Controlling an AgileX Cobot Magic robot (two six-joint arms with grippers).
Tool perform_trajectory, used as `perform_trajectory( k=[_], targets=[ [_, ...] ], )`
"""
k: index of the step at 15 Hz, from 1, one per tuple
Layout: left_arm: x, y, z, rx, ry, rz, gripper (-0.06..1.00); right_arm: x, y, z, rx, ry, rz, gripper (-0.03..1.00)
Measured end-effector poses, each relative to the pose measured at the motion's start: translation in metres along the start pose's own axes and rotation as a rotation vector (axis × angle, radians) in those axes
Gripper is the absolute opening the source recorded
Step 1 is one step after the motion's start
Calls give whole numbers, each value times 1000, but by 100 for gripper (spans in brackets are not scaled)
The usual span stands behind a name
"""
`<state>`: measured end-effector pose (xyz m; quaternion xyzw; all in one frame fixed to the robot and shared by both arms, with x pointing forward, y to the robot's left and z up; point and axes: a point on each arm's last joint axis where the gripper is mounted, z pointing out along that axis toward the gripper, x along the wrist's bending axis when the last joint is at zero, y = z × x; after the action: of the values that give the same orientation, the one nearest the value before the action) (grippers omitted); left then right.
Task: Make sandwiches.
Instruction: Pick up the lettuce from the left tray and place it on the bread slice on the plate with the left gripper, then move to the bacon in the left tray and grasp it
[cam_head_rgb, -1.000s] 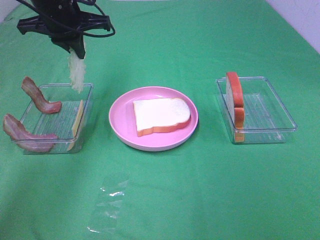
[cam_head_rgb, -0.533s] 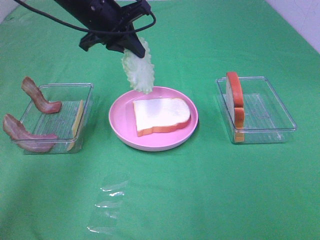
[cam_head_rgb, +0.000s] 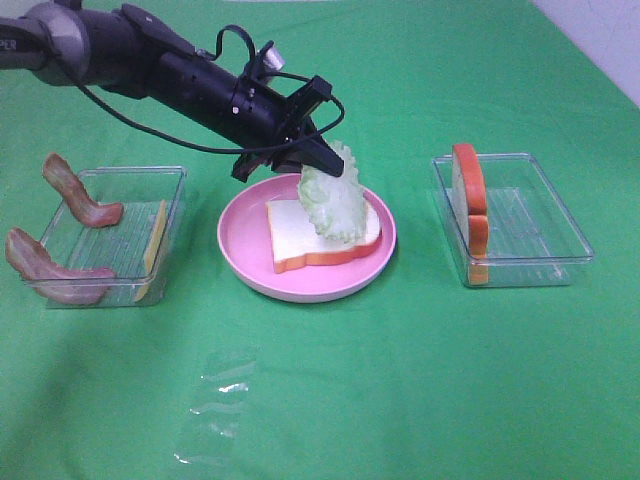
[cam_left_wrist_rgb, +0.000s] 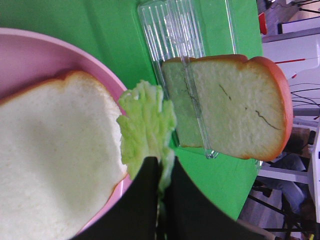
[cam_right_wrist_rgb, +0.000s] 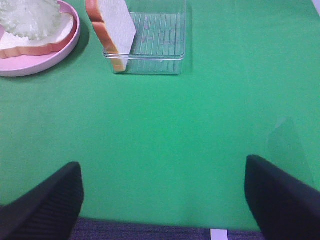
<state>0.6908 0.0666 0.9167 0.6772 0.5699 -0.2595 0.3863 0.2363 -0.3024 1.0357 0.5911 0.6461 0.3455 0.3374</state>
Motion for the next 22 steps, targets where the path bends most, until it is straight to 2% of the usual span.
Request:
perform_trajectory(
  k=[3, 4, 6, 7, 8, 9, 10, 11, 12, 14, 15, 18, 20, 22],
  targets=[
    [14, -2, 11, 2, -7, -25, 0, 0, 0, 0, 0, 0, 0, 85],
    [18, -2, 13, -2, 17, -21, 0, 0, 0, 0, 0, 0, 0, 85],
    [25, -3, 12, 4, 98, -43, 0, 0, 0, 0, 0, 0, 0, 85],
    [34, -6, 11, 39, 198, -69, 3, 0, 0, 0, 0, 0, 0, 85],
    [38, -8, 10, 50, 245, -87, 11, 0, 0, 0, 0, 0, 0, 85],
    [40, -8, 9, 54, 260, -90, 15, 0, 0, 0, 0, 0, 0, 85],
    [39, -7, 8, 49, 261, -107, 32, 0, 0, 0, 0, 0, 0, 85],
    [33, -5, 7, 43, 255, -94, 53, 0, 0, 0, 0, 0, 0, 85],
    [23, 0, 4, 44, 240, -48, 79, 0, 0, 0, 0, 0, 0, 85],
    [14, 8, -2, 33, 235, -1, 94, 0, 0, 0, 0, 0, 0, 85],
    [5, 14, -6, 34, 230, 25, 97, 0, 0, 0, 0, 0, 0, 85],
    [-25, 29, -25, 34, 211, 54, 99, 0, 0, 0, 0, 0, 0, 85],
    [-44, 37, -44, 39, 280, 80, 99, 0, 0, 0, 0, 0, 0, 85],
    [-55, 48, -62, -31, 394, 118, 98, 0, 0, 0, 0, 0, 0, 85]
  ],
)
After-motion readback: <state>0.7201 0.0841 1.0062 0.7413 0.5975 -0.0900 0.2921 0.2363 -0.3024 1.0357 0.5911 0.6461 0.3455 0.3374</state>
